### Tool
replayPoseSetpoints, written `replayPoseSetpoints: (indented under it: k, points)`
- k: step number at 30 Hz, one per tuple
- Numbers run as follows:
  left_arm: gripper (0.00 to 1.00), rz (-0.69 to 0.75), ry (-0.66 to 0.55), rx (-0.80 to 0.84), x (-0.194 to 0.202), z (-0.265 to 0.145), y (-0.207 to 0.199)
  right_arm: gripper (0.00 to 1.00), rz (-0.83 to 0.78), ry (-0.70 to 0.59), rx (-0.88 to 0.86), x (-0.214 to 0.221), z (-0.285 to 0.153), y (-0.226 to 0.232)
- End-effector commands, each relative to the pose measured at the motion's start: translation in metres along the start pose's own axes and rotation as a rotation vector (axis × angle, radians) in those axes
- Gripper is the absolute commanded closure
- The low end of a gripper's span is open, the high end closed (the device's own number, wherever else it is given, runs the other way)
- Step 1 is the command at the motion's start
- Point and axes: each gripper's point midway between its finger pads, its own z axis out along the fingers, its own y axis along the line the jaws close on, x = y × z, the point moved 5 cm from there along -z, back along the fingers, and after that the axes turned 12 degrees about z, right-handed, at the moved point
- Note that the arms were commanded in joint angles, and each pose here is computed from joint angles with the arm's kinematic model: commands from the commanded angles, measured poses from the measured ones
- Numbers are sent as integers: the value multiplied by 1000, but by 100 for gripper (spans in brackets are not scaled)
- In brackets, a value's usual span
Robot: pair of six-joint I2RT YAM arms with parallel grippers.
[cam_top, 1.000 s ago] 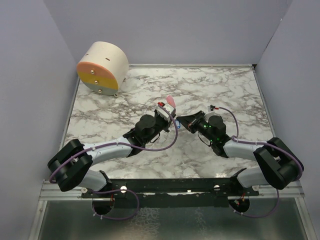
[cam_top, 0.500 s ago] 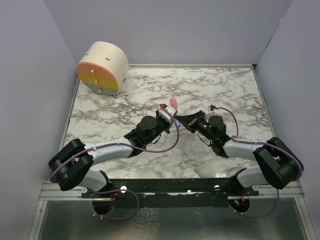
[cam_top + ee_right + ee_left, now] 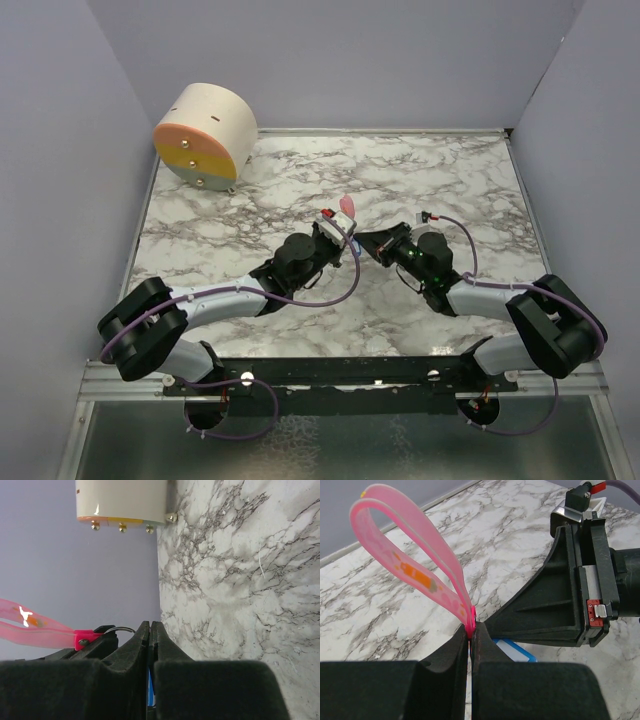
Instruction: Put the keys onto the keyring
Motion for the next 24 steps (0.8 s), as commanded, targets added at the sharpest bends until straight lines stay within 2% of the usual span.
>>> replayPoseSetpoints:
  k: [1,24]
  points:
    - [100,13,-19,-24,-4,2,1,99,11,-35,-37,-5,-2,7]
    - [100,47,3,-31,3,2,-4,99,22,-35,-52,-6,-4,9]
